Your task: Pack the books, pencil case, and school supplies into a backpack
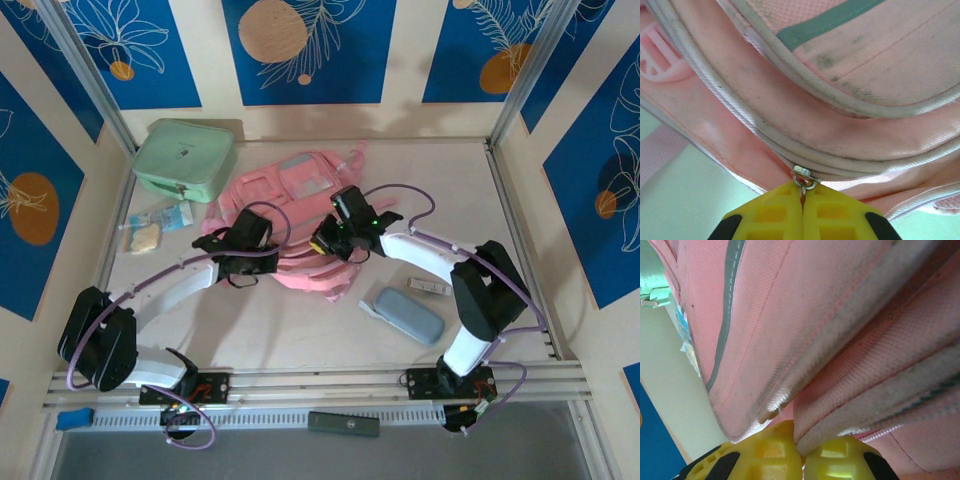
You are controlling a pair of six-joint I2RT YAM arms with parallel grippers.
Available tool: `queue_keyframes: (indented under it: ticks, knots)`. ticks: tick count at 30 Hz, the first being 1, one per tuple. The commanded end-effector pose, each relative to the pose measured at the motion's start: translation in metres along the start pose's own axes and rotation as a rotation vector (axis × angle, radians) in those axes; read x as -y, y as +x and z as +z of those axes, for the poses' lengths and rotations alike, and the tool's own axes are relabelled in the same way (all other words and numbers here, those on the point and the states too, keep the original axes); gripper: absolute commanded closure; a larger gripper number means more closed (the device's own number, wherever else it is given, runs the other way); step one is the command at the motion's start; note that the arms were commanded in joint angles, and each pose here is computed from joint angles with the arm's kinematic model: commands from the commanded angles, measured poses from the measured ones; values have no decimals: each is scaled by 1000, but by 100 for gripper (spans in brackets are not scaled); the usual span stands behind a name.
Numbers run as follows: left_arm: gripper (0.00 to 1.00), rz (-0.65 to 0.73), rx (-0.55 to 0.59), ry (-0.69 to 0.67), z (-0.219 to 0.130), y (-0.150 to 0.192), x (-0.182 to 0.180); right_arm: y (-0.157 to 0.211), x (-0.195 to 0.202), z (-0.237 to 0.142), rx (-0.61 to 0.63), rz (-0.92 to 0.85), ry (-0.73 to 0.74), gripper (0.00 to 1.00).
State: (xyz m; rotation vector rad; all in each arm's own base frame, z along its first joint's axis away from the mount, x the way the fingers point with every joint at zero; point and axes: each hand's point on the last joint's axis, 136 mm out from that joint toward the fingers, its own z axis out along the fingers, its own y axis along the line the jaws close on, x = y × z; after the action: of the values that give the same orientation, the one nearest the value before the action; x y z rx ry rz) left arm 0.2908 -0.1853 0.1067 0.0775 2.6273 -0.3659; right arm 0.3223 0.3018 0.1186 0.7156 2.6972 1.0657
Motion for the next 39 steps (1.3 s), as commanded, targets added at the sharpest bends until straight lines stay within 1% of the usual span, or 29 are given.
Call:
queue_keyframes:
  ticks: [1, 5, 12, 15, 19, 22, 24, 25, 26, 28, 29, 33, 35, 39]
  knots:
    - [100, -51, 29, -125, -7, -16, -43, -29, 11, -20, 104, -3, 19, 100]
    - [100, -89, 38, -132, 3, -31, -58, -31, 18, -26, 84, -6, 31, 100]
    - [100, -124, 51, -186, 14, -55, -77, -31, 20, -22, 72, -19, 51, 100]
    - [100, -181, 48, -207, 18, -61, -91, -32, 21, -22, 79, -20, 51, 100]
    - [100, -185, 64, -183, 23, -67, -89, -24, 9, -14, 33, -64, 16, 100]
    - [100, -195, 50, -202, 25, -66, -94, -23, 2, -17, 44, -111, 0, 100]
    - [100, -200, 38, -176, 24, -64, -89, -20, 2, -18, 31, -130, -3, 100]
    - [87, -198, 44, -130, 22, -64, -82, -17, 0, -19, 14, -146, -10, 95]
    - [75, -200, 49, -79, 19, -64, -73, -16, 1, -20, 4, -162, -3, 84]
    - [64, -198, 60, -13, 11, -61, -61, -11, 1, -27, 3, -209, 5, 67]
    - [60, -204, 60, -5, 6, -57, -59, -8, 1, -32, 5, -237, 7, 60]
    - [54, -235, 56, 28, -10, -37, -49, 6, 18, -56, 0, -293, 57, 42]
    - [52, -234, 79, 95, -18, -27, -31, 12, 34, -75, 10, -310, 107, 37]
    - [50, -234, 92, 164, -25, -5, -4, 14, 79, -113, 85, -286, 222, 27]
